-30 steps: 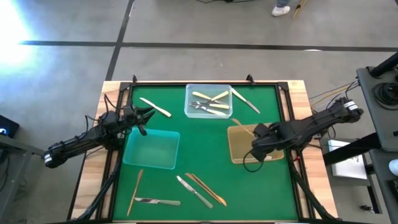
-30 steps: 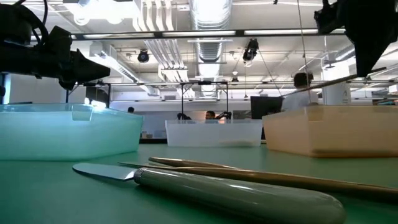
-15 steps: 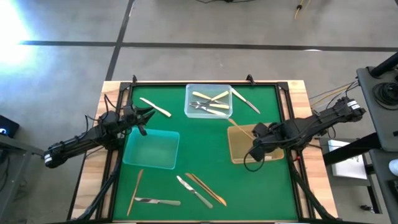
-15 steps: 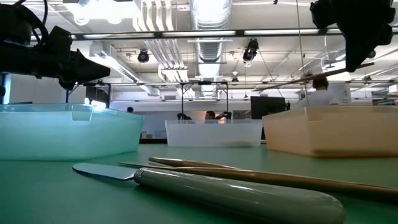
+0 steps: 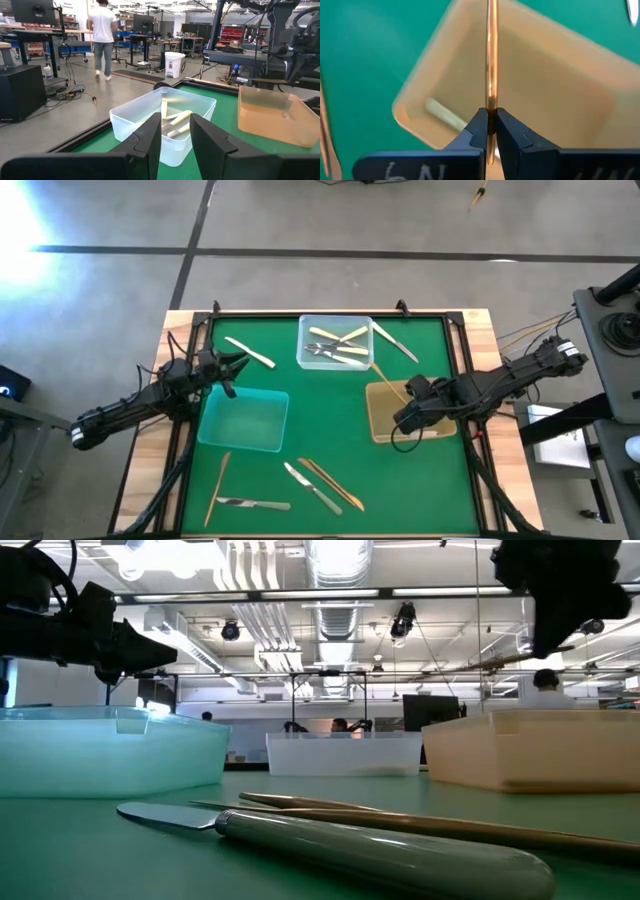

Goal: Sort silverware by color (type)
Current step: Put the gold knife into the blue bin

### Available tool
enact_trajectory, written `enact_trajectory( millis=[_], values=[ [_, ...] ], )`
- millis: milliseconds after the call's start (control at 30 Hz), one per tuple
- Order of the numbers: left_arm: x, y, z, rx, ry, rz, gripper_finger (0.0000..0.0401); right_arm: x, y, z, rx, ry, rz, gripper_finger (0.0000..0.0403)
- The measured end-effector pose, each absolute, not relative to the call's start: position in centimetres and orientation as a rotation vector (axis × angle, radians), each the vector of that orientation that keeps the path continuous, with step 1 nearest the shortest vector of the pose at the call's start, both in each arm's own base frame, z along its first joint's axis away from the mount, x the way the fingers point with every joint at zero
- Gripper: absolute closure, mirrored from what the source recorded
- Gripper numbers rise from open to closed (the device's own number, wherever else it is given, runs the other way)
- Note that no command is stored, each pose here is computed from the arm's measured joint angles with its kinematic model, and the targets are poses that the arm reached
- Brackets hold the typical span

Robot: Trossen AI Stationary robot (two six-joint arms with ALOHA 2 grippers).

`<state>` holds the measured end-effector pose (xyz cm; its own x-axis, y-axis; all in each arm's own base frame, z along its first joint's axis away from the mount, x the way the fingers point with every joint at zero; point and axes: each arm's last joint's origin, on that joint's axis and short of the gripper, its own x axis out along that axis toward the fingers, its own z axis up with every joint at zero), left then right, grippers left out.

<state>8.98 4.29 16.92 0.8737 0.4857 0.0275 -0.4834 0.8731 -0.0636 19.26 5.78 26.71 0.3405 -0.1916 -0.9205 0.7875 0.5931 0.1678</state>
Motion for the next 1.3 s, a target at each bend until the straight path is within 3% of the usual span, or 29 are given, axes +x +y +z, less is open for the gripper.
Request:
enact_trajectory(
  millis=[300,633,800,900,1000,1200,1300],
  values=[
    [9.0,4.3,16.9,-0.055,-0.043,0.506,0.0314,22.1,3.4,27.1,0.568,0.818,-0.608,0.0390],
    [9.0,4.3,16.9,-0.043,-0.040,0.507,0.0314,23.5,1.7,27.8,0.406,0.785,-0.433,0.0390],
    [9.0,4.3,16.9,0.338,0.059,0.516,0.0314,23.5,1.7,27.8,0.383,0.802,-0.391,0.0390],
    [9.0,4.3,17.0,0.420,0.077,0.515,0.0314,23.5,1.7,27.8,0.384,0.804,-0.386,0.0390],
    [9.0,4.3,17.1,0.278,0.026,0.494,0.0314,23.5,1.7,27.8,0.380,0.804,-0.385,0.0390],
    [9.0,4.3,17.3,-0.232,-0.125,0.502,0.0314,23.6,1.7,27.8,0.387,0.792,-0.384,0.0390],
    [9.0,4.3,17.2,-0.326,-0.147,0.505,0.0314,23.7,1.7,27.9,0.388,0.776,-0.386,0.0390]
  ],
)
